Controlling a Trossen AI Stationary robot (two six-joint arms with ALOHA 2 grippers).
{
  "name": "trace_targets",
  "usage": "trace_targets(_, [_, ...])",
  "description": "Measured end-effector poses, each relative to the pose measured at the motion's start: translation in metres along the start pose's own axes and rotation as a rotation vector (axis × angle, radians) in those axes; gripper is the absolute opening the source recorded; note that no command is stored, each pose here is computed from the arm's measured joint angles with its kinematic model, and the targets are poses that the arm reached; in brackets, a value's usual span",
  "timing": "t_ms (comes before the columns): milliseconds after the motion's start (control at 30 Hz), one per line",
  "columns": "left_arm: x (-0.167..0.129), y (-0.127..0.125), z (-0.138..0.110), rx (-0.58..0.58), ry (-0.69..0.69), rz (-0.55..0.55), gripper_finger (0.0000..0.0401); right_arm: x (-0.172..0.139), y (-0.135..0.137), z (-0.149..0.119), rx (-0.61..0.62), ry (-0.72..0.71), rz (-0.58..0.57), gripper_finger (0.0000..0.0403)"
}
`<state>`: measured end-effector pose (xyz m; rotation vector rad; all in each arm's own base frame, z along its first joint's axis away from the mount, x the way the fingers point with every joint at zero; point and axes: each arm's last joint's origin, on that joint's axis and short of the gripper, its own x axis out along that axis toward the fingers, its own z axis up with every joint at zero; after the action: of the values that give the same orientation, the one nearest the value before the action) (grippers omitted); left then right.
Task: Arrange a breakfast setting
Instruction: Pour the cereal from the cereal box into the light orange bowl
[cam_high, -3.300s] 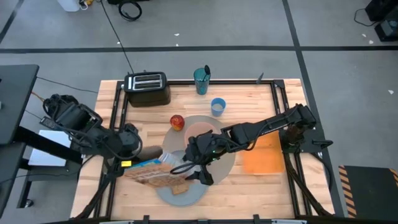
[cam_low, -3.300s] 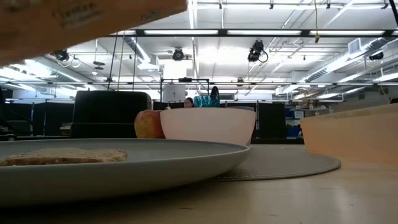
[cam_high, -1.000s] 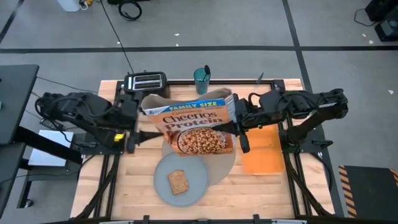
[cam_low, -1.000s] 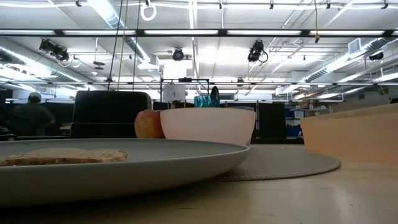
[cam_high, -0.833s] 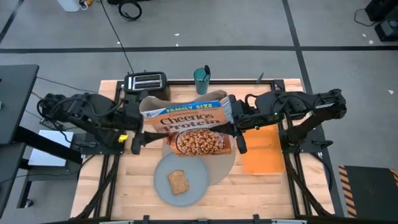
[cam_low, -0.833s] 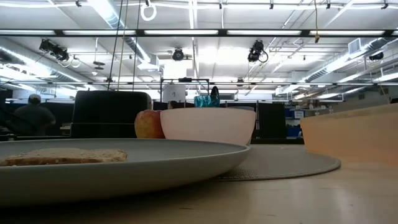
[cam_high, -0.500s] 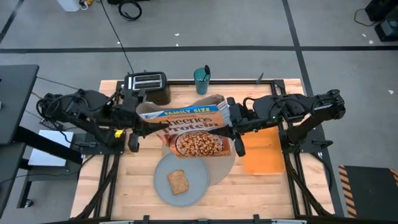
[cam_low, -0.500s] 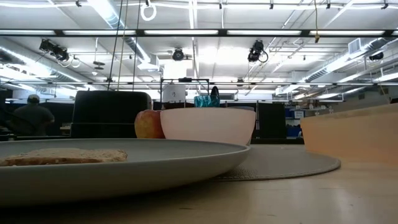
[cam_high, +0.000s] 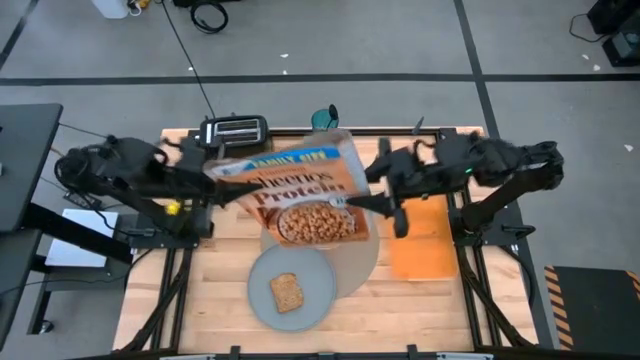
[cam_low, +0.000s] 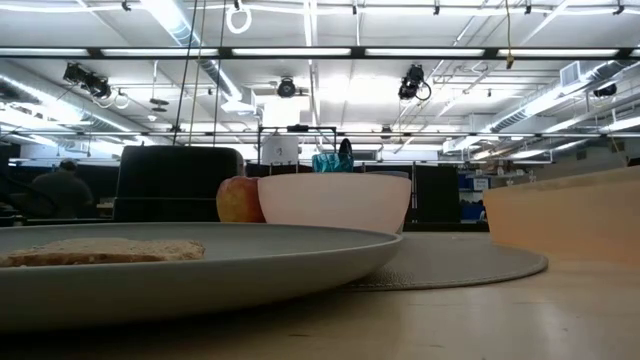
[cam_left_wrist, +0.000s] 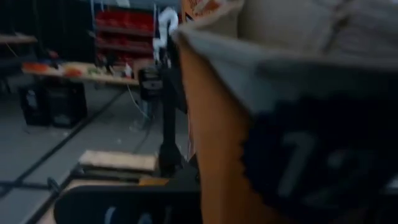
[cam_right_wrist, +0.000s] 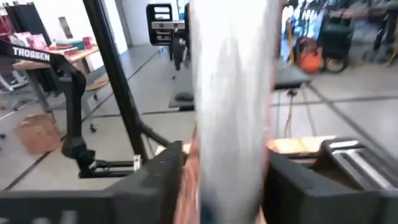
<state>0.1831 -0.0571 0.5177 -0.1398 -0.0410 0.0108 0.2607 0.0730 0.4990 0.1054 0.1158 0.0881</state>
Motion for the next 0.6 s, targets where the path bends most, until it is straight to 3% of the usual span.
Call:
trace_targets(267, [-0.038, 0.013, 0.027, 0.008, -0.184, 0.051, 0.0008, -0.053, -0.015, 0.012, -0.019, -0.018, -0.166, 0.0307])
trace_targets(400, [-0.052, 0.018, 0.038, 0.003, -0.267, 0.071, 0.0008, -0.062, -0.021, -0.002, 0.007, 0.02, -0.264, 0.0321])
trace_targets(600, [-0.056, 0.019, 0.046, 0.023, -0.344, 0.078, 0.0008, -0.037, -0.026, -0.053, 0.096, -0.004, -0.259, 0.0315])
